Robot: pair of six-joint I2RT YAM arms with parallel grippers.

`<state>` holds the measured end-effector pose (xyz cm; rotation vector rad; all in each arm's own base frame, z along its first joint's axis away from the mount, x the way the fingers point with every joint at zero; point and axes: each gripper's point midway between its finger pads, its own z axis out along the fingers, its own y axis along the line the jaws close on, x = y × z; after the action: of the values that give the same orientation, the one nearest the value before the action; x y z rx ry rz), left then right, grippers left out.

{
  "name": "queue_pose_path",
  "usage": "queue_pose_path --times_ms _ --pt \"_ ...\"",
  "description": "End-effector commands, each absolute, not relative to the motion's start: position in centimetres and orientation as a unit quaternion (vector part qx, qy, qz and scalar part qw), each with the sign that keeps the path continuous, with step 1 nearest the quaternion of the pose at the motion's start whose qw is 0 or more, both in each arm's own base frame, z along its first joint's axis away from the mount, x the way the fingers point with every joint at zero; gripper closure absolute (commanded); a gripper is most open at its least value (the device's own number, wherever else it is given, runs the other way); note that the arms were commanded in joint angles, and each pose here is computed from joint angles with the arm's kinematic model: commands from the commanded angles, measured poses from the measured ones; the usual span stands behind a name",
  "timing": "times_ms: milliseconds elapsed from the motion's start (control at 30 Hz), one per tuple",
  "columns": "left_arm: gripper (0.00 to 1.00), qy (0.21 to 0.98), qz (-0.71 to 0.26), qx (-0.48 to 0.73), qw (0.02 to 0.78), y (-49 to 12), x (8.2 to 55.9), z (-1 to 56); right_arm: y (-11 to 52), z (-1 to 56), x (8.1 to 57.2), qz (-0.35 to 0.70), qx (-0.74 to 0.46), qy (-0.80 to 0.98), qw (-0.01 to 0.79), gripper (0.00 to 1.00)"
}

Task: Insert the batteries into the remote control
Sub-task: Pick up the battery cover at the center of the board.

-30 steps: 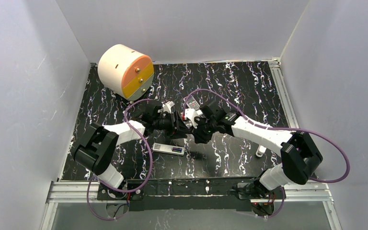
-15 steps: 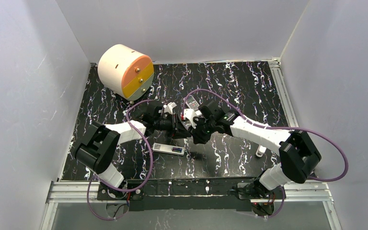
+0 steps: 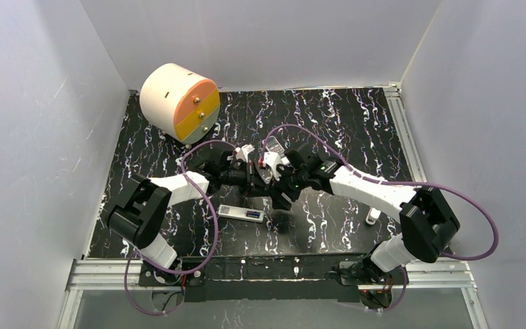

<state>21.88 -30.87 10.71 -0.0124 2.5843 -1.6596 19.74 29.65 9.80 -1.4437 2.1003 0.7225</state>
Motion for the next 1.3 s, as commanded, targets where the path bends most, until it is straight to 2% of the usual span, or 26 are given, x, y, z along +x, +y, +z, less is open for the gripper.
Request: queue_pose_path --times_ms 0,133,267,433,533,667,767,833,900,1000,1100,1200,1267 --pt "1.00 0.824 -0.560 0.029 0.079 -31.1 23.1 13.9 30.5 13.2 21.1 0.306 -0.481 0.766 0.298 0.21" --pt "1.00 0.823 -0.559 0.013 0.095 -30.1 24.3 14.3 29.7 16.2 22.5 0.342 -0.399 0.774 0.353 0.18" --pt "1.00 0.817 -0.566 -0.009 0.113 -29.1 25.3 15.8 27.1 20.3 26.0 0.385 -0.202 0.792 0.430 0.18" --pt "1.00 0.804 -0.581 -0.034 0.126 -28.7 25.7 18.6 25.3 21.4 26.7 0.474 0.083 0.784 0.391 0.15" --pt "1.00 0.796 -0.590 -0.045 0.132 -28.5 25.8 20.0 25.5 22.5 25.9 0.558 0.158 0.728 0.365 0.15" --pt "1.00 0.783 -0.606 -0.056 0.128 -28.6 25.7 21.5 26.4 23.4 25.3 0.598 0.167 0.711 0.329 0.15" --pt "1.00 0.773 -0.618 -0.064 0.126 -28.7 25.7 22.5 27.9 24.9 24.6 0.644 0.147 0.690 0.296 0.20" --pt "1.00 0.767 -0.627 -0.066 0.124 -28.7 25.6 23.1 28.6 25.8 24.2 0.668 0.131 0.676 0.284 0.28" --pt "1.00 0.761 -0.633 -0.066 0.124 -28.8 25.5 23.7 29.1 26.2 23.9 0.680 0.115 0.669 0.279 0.41" --pt "1.00 0.757 -0.637 -0.067 0.127 -28.8 25.5 24.1 29.5 26.0 23.6 0.678 0.105 0.679 0.264 0.48" --pt "1.00 0.756 -0.638 -0.070 0.129 -28.7 25.5 24.2 29.3 25.8 23.5 0.668 0.104 0.687 0.266 0.48" --pt "1.00 0.756 -0.638 -0.074 0.127 -28.7 25.5 24.0 28.9 25.1 23.7 0.640 0.109 0.707 0.280 0.37" --pt "1.00 0.754 -0.640 -0.075 0.129 -28.7 25.5 24.1 28.5 24.4 24.0 0.624 0.116 0.718 0.287 0.35"
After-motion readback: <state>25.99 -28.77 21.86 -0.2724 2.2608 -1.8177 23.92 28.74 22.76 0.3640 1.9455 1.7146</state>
